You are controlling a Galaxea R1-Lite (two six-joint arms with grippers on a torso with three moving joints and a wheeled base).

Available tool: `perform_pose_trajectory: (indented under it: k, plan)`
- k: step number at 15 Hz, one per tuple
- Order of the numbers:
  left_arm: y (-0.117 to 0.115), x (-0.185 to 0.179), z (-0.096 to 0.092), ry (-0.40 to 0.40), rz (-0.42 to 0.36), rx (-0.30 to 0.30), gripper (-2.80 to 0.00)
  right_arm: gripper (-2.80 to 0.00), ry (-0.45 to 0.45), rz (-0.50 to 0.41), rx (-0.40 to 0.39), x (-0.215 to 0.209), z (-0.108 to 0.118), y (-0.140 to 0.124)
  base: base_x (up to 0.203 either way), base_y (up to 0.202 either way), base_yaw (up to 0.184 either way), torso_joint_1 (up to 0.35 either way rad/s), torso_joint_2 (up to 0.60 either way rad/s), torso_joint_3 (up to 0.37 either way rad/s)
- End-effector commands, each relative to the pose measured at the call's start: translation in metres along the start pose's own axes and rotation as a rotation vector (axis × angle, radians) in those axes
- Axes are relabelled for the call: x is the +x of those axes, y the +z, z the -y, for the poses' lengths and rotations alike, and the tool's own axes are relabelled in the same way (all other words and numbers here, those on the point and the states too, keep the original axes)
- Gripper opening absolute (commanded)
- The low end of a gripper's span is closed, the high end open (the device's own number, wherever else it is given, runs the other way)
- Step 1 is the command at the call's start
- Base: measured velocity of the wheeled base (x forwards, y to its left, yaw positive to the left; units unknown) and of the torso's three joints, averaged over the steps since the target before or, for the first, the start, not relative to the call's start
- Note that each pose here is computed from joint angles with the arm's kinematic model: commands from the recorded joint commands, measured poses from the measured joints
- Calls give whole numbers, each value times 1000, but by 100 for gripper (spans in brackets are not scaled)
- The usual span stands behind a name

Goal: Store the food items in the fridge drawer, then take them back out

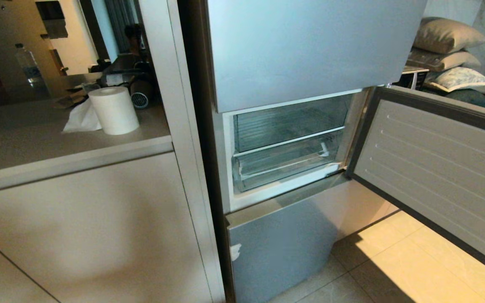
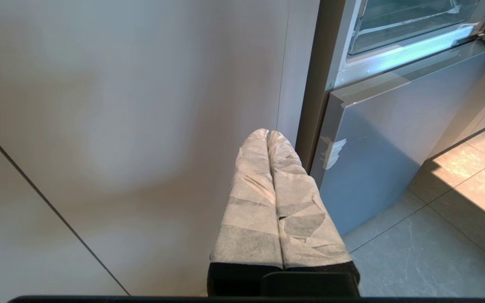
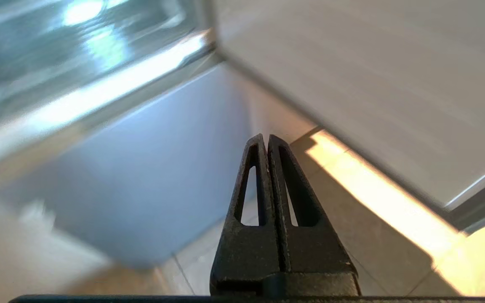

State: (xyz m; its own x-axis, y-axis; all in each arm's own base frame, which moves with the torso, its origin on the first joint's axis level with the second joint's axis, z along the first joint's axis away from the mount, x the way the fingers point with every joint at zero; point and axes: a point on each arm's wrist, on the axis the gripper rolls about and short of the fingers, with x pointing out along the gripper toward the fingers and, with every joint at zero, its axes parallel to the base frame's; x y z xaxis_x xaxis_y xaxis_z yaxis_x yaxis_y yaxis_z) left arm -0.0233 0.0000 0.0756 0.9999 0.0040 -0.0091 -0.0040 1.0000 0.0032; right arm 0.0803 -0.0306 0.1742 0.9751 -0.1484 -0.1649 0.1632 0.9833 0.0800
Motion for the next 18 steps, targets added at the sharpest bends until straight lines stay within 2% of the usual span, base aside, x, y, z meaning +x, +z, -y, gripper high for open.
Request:
perform_pose_trajectory:
  k: [1, 4, 11, 13, 18]
  plan:
    - [0, 0, 0, 1, 0, 0, -280, -280, 35, 34, -39, -30, -9, -35, 0, 0, 0, 0, 0, 0]
    - [0, 0, 0, 1, 0, 0, -280, -280, 139, -1, -65, -37, -16, -57, 0, 0, 0, 0, 0, 0]
    - [0, 0, 0, 0, 1, -1, -280, -280, 134, 205, -104, -89, -6, -108, 0, 0, 0, 0, 0, 0]
    - [0, 0, 0, 1, 0, 0, -280, -280, 137, 154, -132, -88, -5, -117, 0, 0, 0, 0, 0, 0]
    - [0, 0, 0, 1, 0, -2, -280, -280, 136, 153, -128, -88, -5, -117, 0, 0, 0, 0, 0, 0]
